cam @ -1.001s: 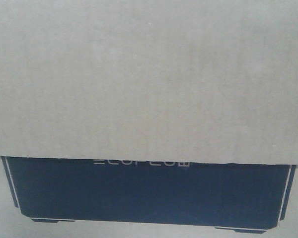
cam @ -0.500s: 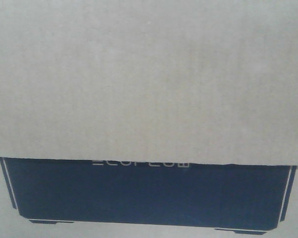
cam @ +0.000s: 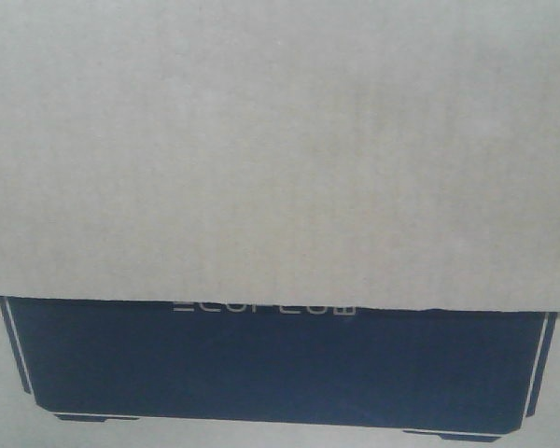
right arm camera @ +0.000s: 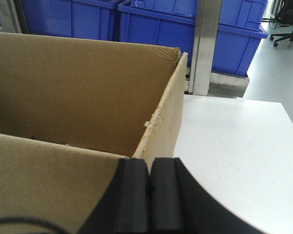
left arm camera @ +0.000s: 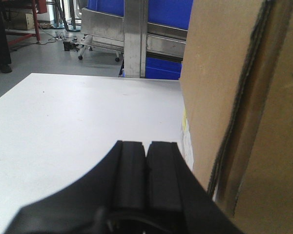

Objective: Grab box from left shelf to table start

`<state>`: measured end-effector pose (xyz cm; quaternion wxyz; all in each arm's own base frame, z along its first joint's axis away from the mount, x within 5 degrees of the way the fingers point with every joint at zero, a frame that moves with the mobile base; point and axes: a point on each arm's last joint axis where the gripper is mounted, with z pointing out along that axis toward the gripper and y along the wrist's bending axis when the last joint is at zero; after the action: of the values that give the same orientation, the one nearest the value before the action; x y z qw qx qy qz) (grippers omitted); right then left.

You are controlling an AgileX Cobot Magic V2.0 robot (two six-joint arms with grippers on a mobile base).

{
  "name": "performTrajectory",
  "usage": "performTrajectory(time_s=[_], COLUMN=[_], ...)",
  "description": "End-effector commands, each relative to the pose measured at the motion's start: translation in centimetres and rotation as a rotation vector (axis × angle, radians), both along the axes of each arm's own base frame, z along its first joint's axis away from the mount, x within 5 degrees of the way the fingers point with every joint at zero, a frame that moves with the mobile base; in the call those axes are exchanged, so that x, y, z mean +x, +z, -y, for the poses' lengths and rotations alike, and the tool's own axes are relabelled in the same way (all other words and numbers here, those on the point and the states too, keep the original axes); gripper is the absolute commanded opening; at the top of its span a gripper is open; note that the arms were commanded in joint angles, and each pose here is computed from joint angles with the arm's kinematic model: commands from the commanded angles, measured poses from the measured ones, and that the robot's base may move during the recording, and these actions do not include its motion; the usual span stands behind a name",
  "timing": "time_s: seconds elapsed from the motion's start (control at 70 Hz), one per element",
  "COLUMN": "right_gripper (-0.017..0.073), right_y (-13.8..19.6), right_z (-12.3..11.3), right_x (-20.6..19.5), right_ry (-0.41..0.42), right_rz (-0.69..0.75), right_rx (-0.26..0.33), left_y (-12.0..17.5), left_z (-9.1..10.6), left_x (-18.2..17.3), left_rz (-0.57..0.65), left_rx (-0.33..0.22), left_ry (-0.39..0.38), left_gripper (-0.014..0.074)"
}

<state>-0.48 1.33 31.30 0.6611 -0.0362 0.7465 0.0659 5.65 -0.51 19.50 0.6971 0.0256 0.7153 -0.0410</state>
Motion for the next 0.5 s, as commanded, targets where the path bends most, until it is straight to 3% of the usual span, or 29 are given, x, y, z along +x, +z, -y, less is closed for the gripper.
performTrajectory(time_s=[0.0, 0.114, 0.243, 0.3, 0.4, 0.486], right_gripper=[0.0057, 0.0057, 0.0057, 0.0057, 0.0057, 0.0057], right_y=[1.3, 1.5, 1.3, 1.0, -0.6, -2.4], right_z=[0.1, 0.6, 0.9, 1.0, 1.1, 1.2], right_x=[-0.2, -0.1, 0.3, 0.8, 2.2, 3.3], right_ry=[-0.015, -0.064, -0.097, -0.116, -0.130, -0.134], right_rz=[0.096, 0.124, 0.159, 0.190, 0.225, 0.210], right_rx=[0.004, -0.070, -0.097, -0.086, -0.005, 0.009], left_y=[1.1, 1.1, 1.1, 1.1, 1.1, 1.1], left_z=[0.0, 0.0, 0.0, 0.0, 0.0, 0.0], left_x=[-0.2, -0.2, -0.2, -0.2, -0.2, -0.2], left_rz=[0.113, 0.113, 0.113, 0.113, 0.113, 0.113], left_rx=[-0.022, -0.022, -0.022, -0.022, -0.022, -0.022], left_ry=[-0.005, -0.005, -0.005, -0.005, -0.005, -0.005], left_gripper=[-0.0099, -0.0099, -0.0099, -0.0099, -0.0099, -0.0099])
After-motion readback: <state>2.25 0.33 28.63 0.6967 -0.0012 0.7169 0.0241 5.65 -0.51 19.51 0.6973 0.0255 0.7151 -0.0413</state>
